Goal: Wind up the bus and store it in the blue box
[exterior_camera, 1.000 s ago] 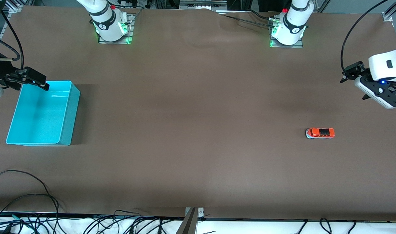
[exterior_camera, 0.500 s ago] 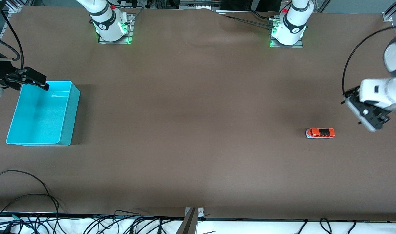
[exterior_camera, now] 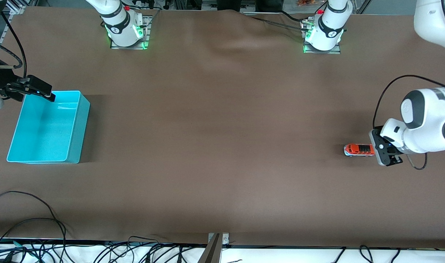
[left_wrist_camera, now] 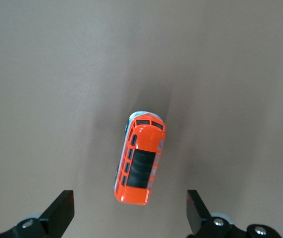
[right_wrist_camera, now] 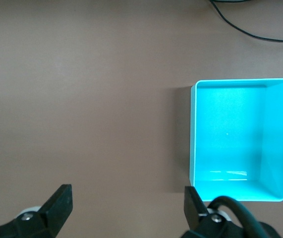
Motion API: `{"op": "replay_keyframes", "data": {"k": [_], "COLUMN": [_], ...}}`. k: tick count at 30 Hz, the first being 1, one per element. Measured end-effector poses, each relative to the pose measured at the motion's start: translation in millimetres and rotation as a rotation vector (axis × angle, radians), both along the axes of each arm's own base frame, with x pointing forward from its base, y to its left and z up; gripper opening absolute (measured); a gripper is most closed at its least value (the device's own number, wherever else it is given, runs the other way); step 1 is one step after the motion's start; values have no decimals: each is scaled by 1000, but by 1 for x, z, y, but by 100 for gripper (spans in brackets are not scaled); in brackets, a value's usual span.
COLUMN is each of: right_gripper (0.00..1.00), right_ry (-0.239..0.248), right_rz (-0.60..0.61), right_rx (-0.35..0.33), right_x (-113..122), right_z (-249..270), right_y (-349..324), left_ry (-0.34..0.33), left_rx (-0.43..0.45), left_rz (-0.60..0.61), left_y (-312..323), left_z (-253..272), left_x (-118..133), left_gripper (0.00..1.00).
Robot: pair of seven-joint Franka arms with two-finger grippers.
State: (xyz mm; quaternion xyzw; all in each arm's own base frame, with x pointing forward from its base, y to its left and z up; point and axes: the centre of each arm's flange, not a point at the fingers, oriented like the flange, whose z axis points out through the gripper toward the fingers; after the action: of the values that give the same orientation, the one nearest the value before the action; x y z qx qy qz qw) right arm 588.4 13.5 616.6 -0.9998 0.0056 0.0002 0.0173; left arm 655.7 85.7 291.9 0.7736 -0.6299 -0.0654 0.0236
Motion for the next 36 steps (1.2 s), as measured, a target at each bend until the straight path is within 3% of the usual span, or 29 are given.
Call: {"op": "replay_keyframes", "data": {"k": [10, 20, 31, 36], "right_gripper": [100, 100, 100, 100], "right_ry": [0, 0, 0, 0], "right_rz": [0, 0, 0, 0], "right_rx": [0, 0, 0, 0], "right_x": [0, 0, 0, 0], "right_z": [0, 0, 0, 0], "right_y": [0, 0, 0, 0], "left_ry": [-65, -47, -36, -27], "left_rx": [-9, -26, -33, -36], "left_rz": [-88, -191, -214, -215], "left_y": [5, 5, 10, 10], "left_z": [-44, -73, -91, -97], "left_x": [-13, -20, -22, -25], "left_gripper": [100, 100, 99, 77]}}
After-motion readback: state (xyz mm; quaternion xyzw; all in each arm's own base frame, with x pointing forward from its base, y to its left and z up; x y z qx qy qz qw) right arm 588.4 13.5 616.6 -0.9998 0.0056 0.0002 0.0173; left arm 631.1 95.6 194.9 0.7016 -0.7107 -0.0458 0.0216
